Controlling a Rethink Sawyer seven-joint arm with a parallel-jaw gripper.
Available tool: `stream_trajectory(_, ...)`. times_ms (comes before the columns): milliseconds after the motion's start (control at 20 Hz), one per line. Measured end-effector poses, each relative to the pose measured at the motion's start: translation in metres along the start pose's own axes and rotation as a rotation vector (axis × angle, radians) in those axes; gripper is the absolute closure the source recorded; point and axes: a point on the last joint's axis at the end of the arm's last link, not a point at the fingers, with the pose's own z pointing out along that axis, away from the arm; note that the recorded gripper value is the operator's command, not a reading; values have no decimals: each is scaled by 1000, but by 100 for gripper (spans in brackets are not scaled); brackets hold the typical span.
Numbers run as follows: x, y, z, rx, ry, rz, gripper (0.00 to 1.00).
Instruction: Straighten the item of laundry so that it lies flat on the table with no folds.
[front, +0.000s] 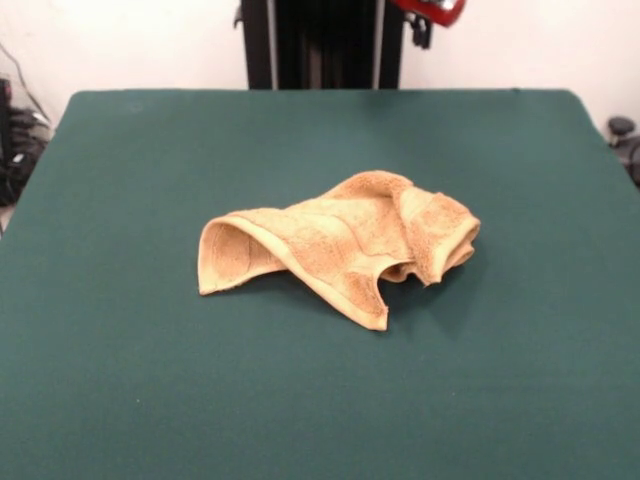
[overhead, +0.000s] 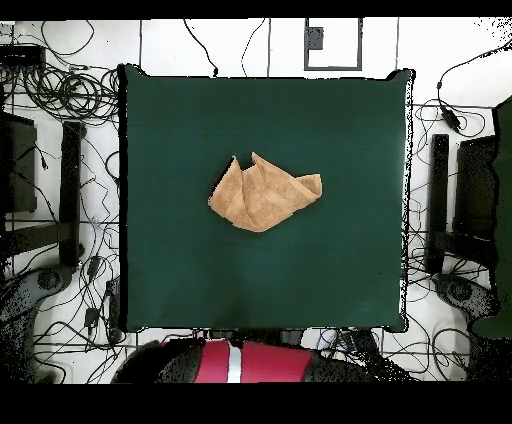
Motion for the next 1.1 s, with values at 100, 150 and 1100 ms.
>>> stream_trajectory(100,5,-3,4,4,14,-17,100)
stream_trajectory(150,11,-6,8,8,36,-31,100)
stream_trajectory(1100,116,0,10,153,119,-328,100)
